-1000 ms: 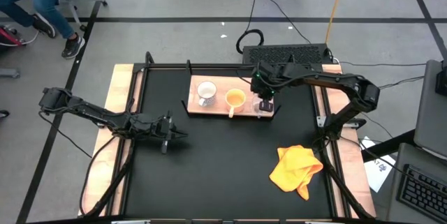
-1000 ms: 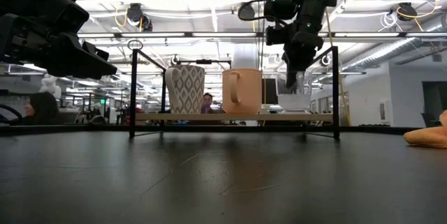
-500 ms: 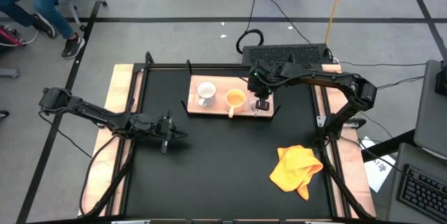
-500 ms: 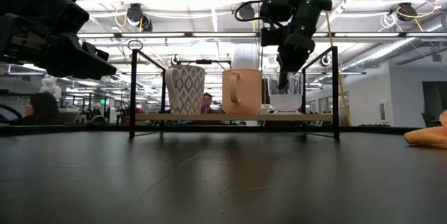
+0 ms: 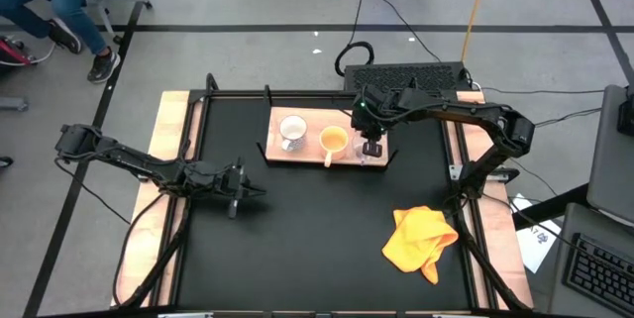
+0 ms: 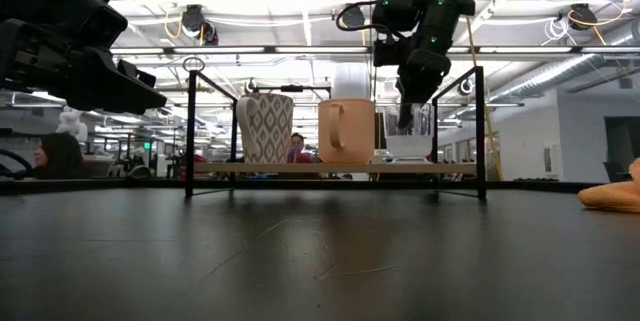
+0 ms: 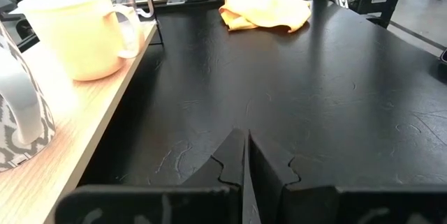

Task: Stack small to large cups/mugs on shelf
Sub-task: Put the transparent mug on the shelf

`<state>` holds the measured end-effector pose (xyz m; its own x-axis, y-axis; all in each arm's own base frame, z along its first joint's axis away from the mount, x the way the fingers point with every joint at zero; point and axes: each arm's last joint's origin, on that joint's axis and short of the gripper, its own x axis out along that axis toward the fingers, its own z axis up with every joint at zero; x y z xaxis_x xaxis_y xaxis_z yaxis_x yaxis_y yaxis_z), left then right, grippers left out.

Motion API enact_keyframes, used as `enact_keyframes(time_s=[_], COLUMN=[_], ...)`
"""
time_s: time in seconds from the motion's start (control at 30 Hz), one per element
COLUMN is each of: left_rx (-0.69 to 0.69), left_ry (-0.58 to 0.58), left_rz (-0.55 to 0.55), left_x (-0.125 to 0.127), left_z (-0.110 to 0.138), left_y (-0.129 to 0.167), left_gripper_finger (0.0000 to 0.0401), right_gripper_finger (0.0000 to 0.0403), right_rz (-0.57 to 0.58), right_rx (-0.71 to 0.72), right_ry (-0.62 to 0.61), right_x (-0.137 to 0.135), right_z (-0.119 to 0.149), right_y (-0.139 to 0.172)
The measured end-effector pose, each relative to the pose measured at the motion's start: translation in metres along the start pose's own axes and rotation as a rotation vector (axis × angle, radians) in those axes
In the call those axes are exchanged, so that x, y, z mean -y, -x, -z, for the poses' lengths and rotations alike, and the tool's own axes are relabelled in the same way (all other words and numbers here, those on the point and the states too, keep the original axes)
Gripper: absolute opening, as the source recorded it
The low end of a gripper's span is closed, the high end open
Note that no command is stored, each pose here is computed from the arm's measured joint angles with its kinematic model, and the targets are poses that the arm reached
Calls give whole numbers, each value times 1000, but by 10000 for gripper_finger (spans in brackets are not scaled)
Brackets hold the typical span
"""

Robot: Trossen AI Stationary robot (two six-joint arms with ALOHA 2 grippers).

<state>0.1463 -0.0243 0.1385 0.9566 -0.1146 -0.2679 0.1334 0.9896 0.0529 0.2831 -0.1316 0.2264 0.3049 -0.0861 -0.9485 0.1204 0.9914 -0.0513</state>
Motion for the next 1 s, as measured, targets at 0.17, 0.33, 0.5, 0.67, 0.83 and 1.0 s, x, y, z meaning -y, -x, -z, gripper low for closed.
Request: enact_keyframes(time_s=[0.17,0.33,0.5,0.67,0.83,1.0], left_rx=[-1,-2,-5,-6,-6,-6], left_ry=[0,0,0,1,14,17], left_rz=[0,1,2,2,3,3], left_x=[0,0,0,0,0,0], left_z=[0,0,0,1,1,0], left_y=[0,0,0,0,0,0], left_gripper_finger=[24,24,24,24,24,24], right_gripper_finger=[11,42,68,77,77,77], right_rz=[0,-8,-3,0,2,2], right_rx=[0,-19,-16,-2,5,8], right_ry=[-1,-10,-18,-18,-18,-18], right_x=[0,-1,0,0,0,0], right_z=[0,2,1,0,-1,-1], right_y=[0,-4,-4,-3,-2,-2])
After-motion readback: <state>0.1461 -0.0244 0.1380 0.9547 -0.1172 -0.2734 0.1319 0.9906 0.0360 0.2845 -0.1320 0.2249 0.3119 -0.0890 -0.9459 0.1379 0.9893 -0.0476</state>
